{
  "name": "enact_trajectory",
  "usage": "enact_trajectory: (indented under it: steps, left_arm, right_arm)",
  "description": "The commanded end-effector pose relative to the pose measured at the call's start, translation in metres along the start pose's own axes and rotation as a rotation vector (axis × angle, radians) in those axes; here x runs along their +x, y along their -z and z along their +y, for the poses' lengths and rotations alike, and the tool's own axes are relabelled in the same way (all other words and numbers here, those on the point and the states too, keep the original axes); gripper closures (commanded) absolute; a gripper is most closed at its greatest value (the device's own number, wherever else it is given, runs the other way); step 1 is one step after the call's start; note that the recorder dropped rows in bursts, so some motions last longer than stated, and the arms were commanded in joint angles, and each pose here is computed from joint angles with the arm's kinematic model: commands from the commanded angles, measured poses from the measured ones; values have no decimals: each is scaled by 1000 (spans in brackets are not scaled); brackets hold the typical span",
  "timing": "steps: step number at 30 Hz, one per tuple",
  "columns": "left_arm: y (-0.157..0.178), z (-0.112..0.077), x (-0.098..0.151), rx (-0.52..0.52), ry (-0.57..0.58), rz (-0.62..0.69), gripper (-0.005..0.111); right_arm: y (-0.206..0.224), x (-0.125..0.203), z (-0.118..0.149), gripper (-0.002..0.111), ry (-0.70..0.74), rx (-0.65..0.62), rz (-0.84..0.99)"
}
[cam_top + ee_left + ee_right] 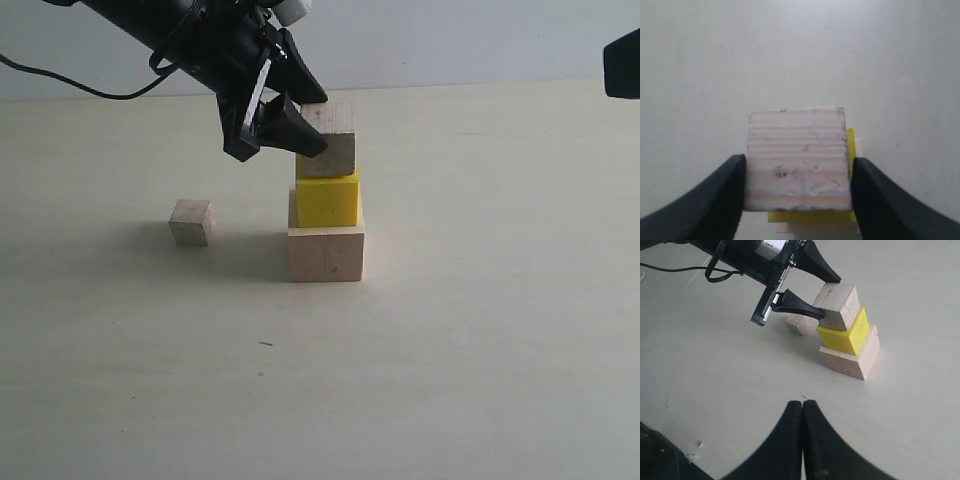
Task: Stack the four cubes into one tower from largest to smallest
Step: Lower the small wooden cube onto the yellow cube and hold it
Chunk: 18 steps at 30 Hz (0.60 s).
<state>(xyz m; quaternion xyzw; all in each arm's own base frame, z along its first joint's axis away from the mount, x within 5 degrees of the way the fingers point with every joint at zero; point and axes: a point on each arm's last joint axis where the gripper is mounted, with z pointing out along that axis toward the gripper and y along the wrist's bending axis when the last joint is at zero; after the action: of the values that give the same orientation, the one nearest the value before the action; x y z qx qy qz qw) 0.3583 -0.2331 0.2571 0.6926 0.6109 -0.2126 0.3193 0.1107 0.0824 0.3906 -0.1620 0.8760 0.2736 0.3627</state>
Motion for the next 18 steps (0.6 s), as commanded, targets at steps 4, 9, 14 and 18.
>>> enact_trajectory:
  steps: [4,9,14,18]
  left_arm:
    - [2,1,-4,-13,-5,-16,107]
    - [2,1,-4,-13,-5,-16,99]
    - [2,1,-4,-13,-3,-16,69]
    - [2,2,-4,-22,-2,-15,54]
  right_arm:
    - [0,0,0,108,-4,-2,-8]
    - [0,0,0,108,-4,-2,-8]
    - [0,0,0,108,-4,-2,-7]
    - [0,1,0,108,-4,-2,-2]
